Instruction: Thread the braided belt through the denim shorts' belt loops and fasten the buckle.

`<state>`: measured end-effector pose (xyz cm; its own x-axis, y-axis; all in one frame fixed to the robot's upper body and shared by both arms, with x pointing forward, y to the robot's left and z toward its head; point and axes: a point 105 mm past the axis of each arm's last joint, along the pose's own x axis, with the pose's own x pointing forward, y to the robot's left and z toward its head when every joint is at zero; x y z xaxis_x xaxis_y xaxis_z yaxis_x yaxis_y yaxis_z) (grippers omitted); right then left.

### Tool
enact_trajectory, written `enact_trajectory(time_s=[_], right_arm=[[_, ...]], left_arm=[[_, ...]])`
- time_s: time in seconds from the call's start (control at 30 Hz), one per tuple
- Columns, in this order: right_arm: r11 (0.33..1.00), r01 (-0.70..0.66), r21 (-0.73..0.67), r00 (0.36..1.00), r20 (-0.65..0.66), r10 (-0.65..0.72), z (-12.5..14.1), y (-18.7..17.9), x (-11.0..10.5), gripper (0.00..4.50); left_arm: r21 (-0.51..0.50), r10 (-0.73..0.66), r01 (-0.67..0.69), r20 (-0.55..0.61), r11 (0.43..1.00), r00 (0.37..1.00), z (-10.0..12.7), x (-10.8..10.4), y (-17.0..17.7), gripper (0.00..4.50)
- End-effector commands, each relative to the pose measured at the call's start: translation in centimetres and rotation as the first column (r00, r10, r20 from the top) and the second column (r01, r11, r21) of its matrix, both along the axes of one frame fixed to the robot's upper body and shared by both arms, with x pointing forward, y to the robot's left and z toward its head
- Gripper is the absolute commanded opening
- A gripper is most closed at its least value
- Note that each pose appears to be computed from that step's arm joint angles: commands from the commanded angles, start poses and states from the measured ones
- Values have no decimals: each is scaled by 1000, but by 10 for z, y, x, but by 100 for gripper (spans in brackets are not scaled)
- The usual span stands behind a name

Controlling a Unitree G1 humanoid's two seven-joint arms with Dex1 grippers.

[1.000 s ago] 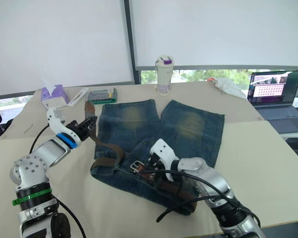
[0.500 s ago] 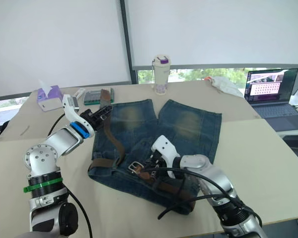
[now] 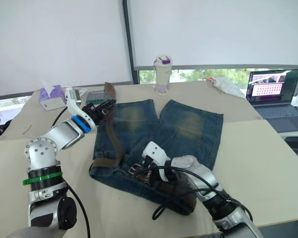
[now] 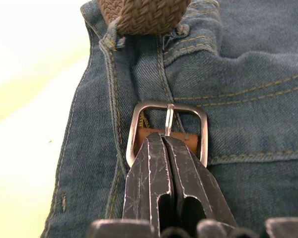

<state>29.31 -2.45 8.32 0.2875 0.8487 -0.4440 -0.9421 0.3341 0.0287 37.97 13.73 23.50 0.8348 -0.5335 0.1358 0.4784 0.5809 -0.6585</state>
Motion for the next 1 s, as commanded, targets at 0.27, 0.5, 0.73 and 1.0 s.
enact_trajectory(time_s=[0.27, 0.5, 0.73, 1.0], right_arm=[[998, 8, -66, 999, -41, -10, -28, -3, -6, 5], [998, 24, -56, 1000, 2, -24, -24, -6, -8, 1], [998, 54, -40, 998, 16, -53, -23, -9, -9, 0], [998, 41, -39, 999, 29, -39, -22, -8, -7, 0]], left_arm=[[13, -444, 444, 58, 896, 894, 31, -33, -115, 0], [80, -522, 546, -207, 834, 828, -23, -41, -142, 38], [172, -424, 443, -135, 880, 895, -10, -22, -78, 271], [277, -534, 555, -154, 784, 831, -35, -47, -77, 337]])
